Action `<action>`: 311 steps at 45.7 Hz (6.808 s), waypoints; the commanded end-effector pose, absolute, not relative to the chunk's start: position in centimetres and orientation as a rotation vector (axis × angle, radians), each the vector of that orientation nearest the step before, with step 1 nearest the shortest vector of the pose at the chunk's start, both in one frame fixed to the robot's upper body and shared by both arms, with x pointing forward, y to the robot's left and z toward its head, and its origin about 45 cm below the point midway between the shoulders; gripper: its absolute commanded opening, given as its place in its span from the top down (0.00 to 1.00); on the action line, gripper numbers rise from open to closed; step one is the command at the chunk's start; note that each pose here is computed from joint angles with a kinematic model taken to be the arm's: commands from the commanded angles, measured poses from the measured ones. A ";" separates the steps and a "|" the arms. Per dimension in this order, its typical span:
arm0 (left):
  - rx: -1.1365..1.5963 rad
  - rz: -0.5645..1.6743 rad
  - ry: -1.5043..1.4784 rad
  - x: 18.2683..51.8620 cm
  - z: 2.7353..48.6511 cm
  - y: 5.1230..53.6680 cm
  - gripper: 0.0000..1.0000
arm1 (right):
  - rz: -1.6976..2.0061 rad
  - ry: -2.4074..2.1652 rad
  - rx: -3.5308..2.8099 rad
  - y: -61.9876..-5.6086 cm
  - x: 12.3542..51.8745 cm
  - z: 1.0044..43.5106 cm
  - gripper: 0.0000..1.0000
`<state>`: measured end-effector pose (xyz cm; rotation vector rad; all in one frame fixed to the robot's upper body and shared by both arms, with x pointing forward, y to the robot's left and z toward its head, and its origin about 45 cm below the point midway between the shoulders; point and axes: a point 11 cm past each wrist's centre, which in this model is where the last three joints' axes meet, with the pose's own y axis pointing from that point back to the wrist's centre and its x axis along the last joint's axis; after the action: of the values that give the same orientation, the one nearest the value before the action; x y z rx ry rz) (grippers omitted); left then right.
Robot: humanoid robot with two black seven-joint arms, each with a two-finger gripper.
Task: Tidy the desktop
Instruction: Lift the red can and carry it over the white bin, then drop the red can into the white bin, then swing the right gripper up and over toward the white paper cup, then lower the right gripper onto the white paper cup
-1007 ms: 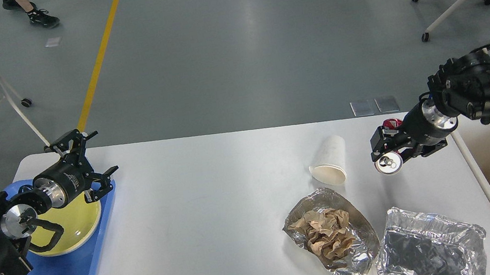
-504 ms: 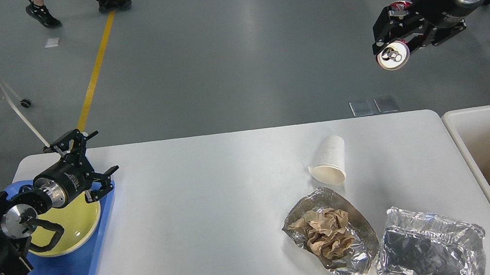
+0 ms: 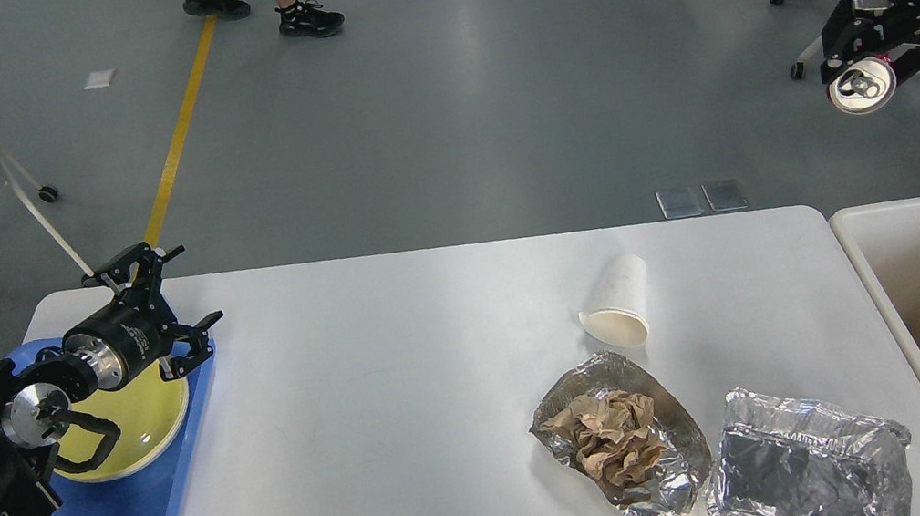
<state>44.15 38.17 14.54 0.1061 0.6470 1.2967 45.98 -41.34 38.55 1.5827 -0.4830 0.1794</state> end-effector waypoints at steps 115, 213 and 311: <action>0.106 1.297 0.647 44.2 14.5 38.2 0.04 | -0.202 -0.608 1.504 -56.6 31.0 23.5 0.00; 0.106 1.297 0.647 44.2 14.5 38.2 0.04 | 0.710 -0.149 1.891 -11.9 46.6 25.0 0.00; 0.106 1.297 0.647 44.2 14.5 38.2 0.04 | 0.251 -0.301 1.596 -26.3 41.4 10.5 0.00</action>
<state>44.15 38.17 14.55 0.1060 0.6470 1.2966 41.63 -26.21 10.60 1.5938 -0.3106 0.2662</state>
